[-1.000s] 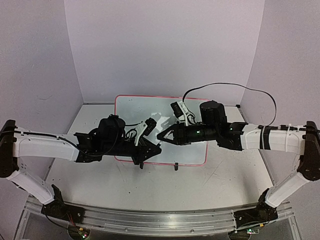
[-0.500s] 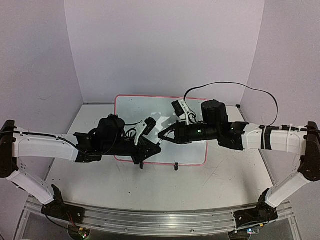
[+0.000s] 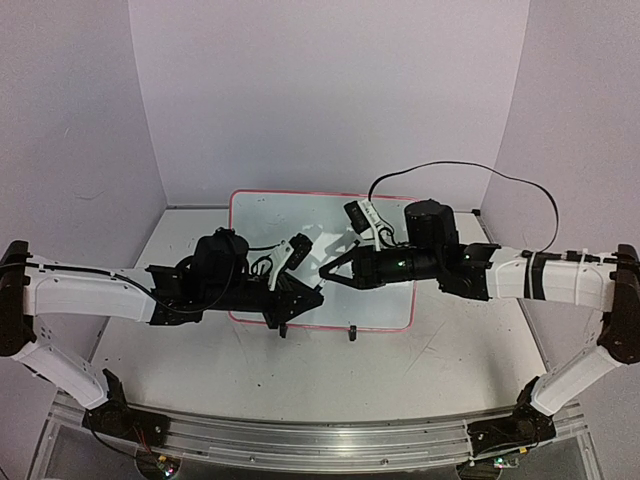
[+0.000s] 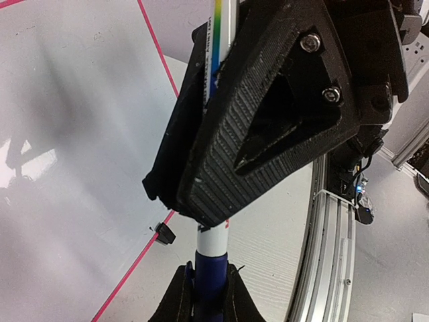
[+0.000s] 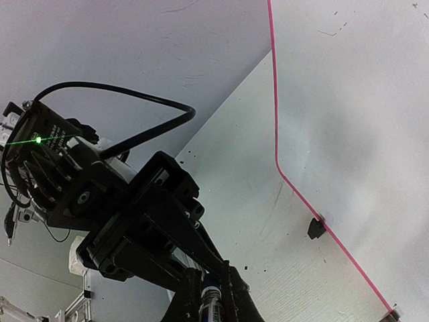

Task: Write a sentence on the whiteboard
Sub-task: Open the pen cap from the whiteboard marker, then place the pen cap at the center of the board.

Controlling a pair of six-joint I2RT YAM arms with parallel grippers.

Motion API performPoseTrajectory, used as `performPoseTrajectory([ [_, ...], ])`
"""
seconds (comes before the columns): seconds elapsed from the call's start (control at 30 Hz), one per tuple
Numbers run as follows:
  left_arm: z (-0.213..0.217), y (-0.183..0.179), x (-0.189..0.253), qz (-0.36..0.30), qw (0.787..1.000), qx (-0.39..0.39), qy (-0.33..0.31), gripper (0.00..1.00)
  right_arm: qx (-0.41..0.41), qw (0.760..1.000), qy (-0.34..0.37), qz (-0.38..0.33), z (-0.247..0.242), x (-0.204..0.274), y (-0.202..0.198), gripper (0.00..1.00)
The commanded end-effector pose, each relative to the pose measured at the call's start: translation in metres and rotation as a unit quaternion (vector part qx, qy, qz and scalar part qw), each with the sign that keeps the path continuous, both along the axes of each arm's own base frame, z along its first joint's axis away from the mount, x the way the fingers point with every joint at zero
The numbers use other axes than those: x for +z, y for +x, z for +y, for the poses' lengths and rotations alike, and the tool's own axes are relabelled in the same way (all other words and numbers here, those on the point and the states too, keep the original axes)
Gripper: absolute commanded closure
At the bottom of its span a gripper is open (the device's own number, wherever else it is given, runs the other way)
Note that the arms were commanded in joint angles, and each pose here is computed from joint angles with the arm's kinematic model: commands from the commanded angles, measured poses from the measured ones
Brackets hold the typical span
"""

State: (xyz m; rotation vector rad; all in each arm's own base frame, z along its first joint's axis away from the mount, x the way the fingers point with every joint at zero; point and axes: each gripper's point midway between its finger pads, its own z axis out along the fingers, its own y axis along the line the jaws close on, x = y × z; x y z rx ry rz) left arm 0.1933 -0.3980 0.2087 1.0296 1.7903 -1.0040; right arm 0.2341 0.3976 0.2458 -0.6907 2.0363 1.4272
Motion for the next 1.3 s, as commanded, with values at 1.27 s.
performPoseTrajectory([
  [1.27,0.232,0.078,-0.105,0.210,0.836,0.504,0.064,1.00,-0.104,0.978,-0.007,-0.180,-0.112,0.086,0.024,1.00],
])
